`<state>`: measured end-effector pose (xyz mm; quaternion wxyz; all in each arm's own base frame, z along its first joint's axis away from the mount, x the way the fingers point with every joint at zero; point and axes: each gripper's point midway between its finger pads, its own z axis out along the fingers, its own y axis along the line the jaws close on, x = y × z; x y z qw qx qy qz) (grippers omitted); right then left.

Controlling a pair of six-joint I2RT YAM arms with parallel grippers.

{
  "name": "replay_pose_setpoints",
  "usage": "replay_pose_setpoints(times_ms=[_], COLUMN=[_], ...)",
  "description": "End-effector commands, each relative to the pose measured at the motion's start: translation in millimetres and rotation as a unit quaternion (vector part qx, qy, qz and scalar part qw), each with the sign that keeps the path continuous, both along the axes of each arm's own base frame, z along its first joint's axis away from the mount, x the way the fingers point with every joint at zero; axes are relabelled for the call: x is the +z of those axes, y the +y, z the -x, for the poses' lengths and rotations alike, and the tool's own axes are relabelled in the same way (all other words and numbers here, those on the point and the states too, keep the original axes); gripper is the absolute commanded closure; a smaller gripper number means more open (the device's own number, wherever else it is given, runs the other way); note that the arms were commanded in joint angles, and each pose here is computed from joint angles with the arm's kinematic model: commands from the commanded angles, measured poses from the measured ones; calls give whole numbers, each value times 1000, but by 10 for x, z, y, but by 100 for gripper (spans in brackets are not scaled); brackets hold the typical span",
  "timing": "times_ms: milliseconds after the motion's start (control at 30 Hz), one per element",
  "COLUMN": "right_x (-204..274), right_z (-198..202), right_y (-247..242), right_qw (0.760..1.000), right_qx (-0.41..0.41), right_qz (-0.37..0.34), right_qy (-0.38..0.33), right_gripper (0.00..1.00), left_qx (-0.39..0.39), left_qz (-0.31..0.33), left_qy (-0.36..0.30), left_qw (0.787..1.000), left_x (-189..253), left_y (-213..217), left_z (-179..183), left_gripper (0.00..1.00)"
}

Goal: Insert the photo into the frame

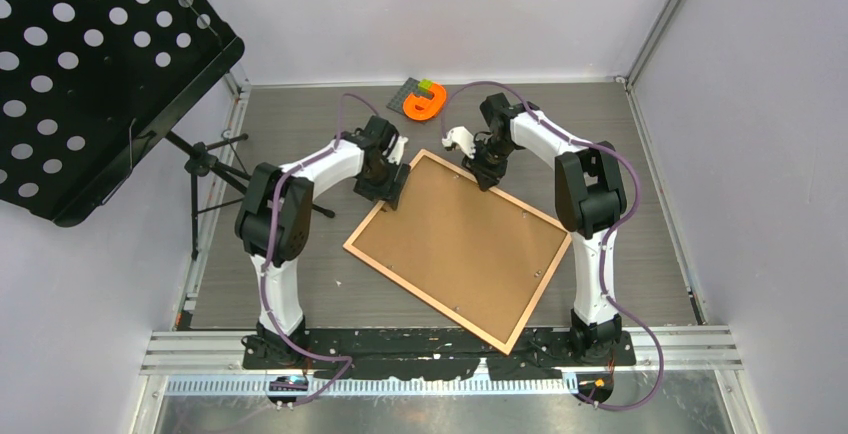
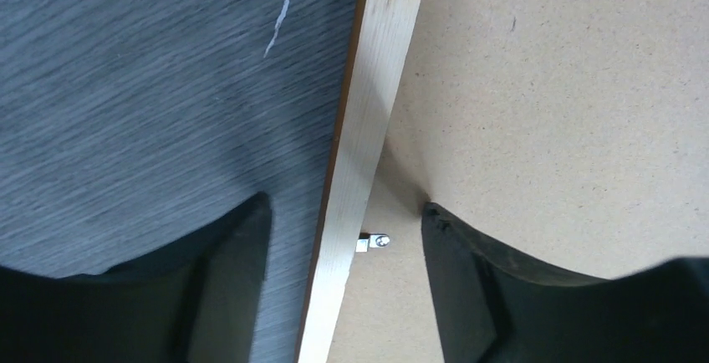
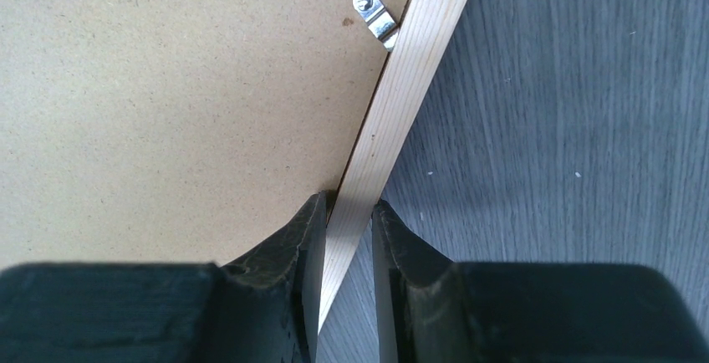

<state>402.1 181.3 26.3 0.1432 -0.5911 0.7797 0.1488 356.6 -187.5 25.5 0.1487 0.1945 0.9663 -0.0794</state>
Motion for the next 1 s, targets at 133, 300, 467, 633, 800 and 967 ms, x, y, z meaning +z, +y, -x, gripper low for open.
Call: replay_pose_setpoints(times_ms=[133,300,467,633,800,967], right_x=[-25,72,90,230,310,550], right_z=[-140,-296,-447,-663,-747,-747], right_y=[146,337,536,726,696,497], right_qw=[1000,1000,999,997,996,986], right_qx=[-3,17,38,38,-23,-115], right_qz=[-7,-17,-16,-24,-29,-33], right_qy=[-3,-21,-24,-64,-86,-114], right_gripper=[94,94,94,75,34,25], left_qx=[-8,-12,12,31,46,54], left_qz=[19,10,17,19,35,59], left_qy=[-66,-73,-49,-35,-9,7], left_qw=[998,997,999,999,998,997], left_x=[383,430,343,250,159,128], left_y=[88,192,291,379,383,330], left_z=[-43,-16,-26,-66,-31,8], left_gripper=[27,27,33,38,42,49])
